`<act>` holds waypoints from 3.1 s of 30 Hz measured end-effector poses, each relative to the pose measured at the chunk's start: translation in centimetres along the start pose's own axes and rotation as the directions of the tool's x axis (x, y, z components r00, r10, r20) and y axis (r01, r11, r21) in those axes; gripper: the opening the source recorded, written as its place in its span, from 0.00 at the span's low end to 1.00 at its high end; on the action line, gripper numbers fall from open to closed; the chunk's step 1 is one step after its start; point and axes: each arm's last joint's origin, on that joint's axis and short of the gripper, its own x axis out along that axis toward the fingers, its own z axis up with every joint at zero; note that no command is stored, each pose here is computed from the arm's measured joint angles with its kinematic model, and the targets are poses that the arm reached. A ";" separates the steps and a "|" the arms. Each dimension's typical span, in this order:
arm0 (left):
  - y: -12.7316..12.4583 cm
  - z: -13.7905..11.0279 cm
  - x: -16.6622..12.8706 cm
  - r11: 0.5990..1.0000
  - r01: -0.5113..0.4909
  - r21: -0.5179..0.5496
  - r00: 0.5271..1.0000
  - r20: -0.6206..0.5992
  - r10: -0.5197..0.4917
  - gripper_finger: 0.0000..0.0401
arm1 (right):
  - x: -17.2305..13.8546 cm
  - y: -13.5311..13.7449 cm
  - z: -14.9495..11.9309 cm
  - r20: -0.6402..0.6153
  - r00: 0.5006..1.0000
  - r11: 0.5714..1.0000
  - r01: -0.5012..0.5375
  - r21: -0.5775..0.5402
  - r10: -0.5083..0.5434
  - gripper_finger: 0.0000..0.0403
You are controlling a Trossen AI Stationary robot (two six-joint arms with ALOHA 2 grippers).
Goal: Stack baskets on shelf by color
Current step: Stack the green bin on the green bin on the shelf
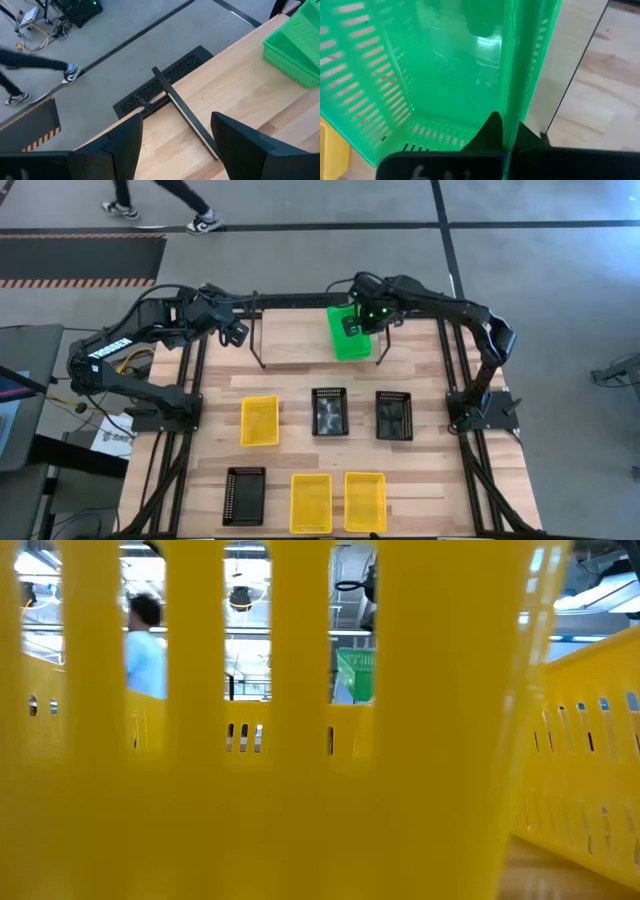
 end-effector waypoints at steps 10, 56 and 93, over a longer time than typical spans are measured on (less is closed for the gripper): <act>0.0 0.0 0.0 0.999 0.000 0.037 1.000 0.000 0.000 0.56 | 0.0 -0.1 -0.3 -0.010 0.999 0.999 0.035 0.007 -0.035 0.01; 0.0 0.0 0.0 1.000 0.001 -0.001 1.000 -0.001 -0.001 0.56 | 2.6 -1.5 0.3 -0.020 1.000 0.997 -0.011 -0.080 0.010 0.18; 0.0 0.0 0.0 1.000 0.002 -0.024 1.000 -0.002 -0.002 0.56 | 3.1 9.5 -2.5 0.034 0.976 0.858 -0.174 -0.482 0.217 0.01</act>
